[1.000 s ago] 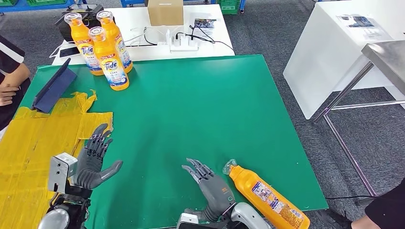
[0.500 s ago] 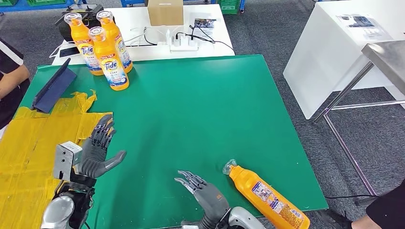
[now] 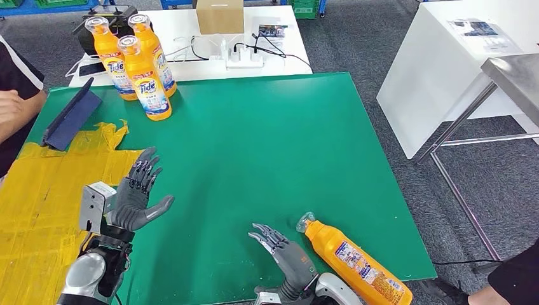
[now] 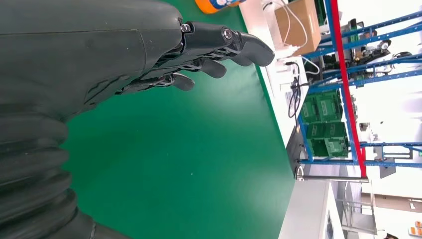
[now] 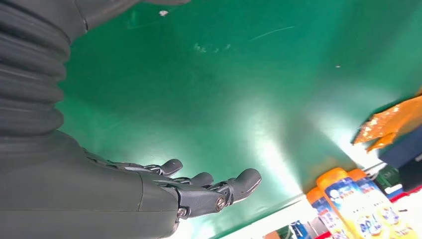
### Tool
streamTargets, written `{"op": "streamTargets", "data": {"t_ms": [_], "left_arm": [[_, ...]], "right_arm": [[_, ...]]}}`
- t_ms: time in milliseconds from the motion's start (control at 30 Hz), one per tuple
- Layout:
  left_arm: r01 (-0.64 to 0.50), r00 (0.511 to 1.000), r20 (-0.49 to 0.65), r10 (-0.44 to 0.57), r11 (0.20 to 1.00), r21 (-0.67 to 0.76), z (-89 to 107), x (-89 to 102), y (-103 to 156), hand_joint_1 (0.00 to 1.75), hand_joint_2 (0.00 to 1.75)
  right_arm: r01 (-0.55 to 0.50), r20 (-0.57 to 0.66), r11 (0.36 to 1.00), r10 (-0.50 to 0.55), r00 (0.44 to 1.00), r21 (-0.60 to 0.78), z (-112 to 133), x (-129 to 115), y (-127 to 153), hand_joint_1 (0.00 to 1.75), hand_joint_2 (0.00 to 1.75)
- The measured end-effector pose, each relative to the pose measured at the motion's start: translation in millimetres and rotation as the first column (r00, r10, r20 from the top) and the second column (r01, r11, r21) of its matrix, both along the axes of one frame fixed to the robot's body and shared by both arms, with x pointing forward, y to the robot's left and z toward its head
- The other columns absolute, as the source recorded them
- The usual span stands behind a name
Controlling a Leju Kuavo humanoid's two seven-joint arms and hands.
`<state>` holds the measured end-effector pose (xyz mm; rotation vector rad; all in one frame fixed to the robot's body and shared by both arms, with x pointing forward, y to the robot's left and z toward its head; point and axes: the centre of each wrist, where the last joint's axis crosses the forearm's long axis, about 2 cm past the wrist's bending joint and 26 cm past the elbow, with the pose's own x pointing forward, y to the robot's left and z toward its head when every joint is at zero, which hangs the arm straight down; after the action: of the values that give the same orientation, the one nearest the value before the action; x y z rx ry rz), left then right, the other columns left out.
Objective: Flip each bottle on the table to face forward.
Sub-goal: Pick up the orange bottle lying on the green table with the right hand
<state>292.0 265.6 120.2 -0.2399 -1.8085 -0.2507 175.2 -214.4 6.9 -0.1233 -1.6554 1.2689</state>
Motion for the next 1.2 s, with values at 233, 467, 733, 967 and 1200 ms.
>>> {"op": "streamTargets", "data": {"t_ms": [233,467,733,967,1200], "left_arm": [[0.003,1.000,-0.003,-0.003,1.000,-0.006,-0.8,1.0,-1,0.00,1.75],[0.003,1.000,0.001,-0.003,1.000,-0.012,-1.0,1.5,-1,0.00,1.75],[0.004,1.000,0.003,-0.004,1.000,-0.017,-1.7,1.3,-1,0.00,1.75],[0.003,1.000,0.015,-0.003,0.999,-0.045,-4.1,-1.2,-1,0.00,1.75],[-0.001,0.999,0.044,0.004,0.998,-0.067,-3.0,-4.8,0,0.00,1.75]], "right_arm": [[0.011,-0.007,1.000,-0.011,1.000,-0.022,-5,-1,-5,0.00,1.75],[0.021,0.039,0.997,-0.019,0.999,-0.068,-11,-3,-8,0.00,1.75],[0.030,0.048,0.996,-0.027,0.998,-0.080,-16,-5,-9,0.00,1.75],[0.053,0.117,0.992,-0.039,0.992,-0.113,-18,-7,-12,0.00,1.75],[0.068,0.172,0.990,-0.046,0.984,-0.126,-20,-8,-16,0.00,1.75]]}}
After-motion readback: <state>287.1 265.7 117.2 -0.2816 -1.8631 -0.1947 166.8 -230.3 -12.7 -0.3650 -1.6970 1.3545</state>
